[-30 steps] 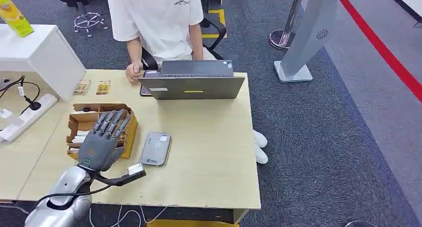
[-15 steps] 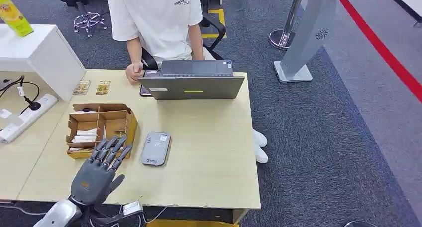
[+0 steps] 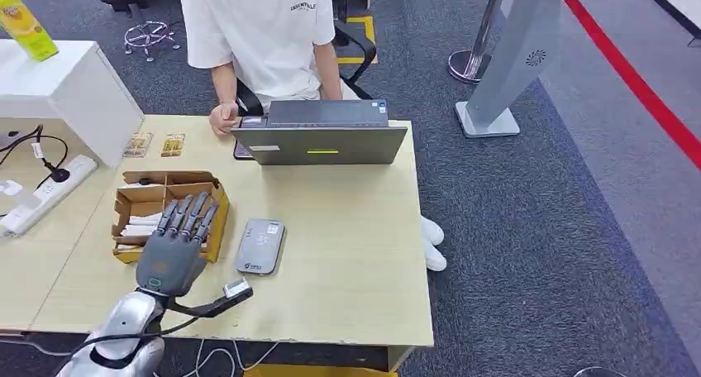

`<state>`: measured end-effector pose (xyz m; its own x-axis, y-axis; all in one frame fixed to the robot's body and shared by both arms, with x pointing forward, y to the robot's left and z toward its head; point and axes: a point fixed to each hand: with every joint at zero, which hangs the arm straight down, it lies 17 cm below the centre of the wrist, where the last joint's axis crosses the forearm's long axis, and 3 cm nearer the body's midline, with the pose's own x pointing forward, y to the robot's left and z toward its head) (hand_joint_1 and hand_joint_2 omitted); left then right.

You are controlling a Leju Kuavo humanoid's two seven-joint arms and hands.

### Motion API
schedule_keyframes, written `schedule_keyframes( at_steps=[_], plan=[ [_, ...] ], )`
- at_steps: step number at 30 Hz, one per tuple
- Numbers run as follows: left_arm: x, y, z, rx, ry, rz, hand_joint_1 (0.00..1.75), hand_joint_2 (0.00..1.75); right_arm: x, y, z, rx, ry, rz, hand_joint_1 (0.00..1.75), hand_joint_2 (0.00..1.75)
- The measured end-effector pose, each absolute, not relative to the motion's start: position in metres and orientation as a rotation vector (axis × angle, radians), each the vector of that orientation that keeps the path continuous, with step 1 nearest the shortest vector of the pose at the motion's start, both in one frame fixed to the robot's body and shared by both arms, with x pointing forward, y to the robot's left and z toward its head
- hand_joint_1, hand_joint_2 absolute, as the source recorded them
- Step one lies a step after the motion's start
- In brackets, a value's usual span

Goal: Pass the card to the sensor for recognition and then transmit it.

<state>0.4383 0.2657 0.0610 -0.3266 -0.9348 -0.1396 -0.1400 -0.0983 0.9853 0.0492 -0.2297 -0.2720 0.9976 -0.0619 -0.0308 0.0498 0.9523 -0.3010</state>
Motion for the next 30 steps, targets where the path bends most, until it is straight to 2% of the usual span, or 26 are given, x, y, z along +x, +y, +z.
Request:
schedule_keyframes(
  at_steps=[6, 19, 30],
  plan=[
    [0.457, 0.262, 0.046, 1.177, -1.465, -1.47, 0.0, 1.75, 0.05, -0.23, -0.272, -0.307, 0.039, -0.054, 0.0, 0.0],
    [0.459, 0.254, 0.033, 1.135, -1.446, -1.453, 0.0, 1.75, 0.049, -0.23, -0.272, -0.307, 0.043, -0.059, 0.0, 0.0],
    [0.413, 0.254, 0.057, 1.109, -1.558, -1.369, 0.0, 1.75, 0.047, -0.23, -0.272, -0.306, 0.048, -0.083, 0.0, 0.0]
  ],
)
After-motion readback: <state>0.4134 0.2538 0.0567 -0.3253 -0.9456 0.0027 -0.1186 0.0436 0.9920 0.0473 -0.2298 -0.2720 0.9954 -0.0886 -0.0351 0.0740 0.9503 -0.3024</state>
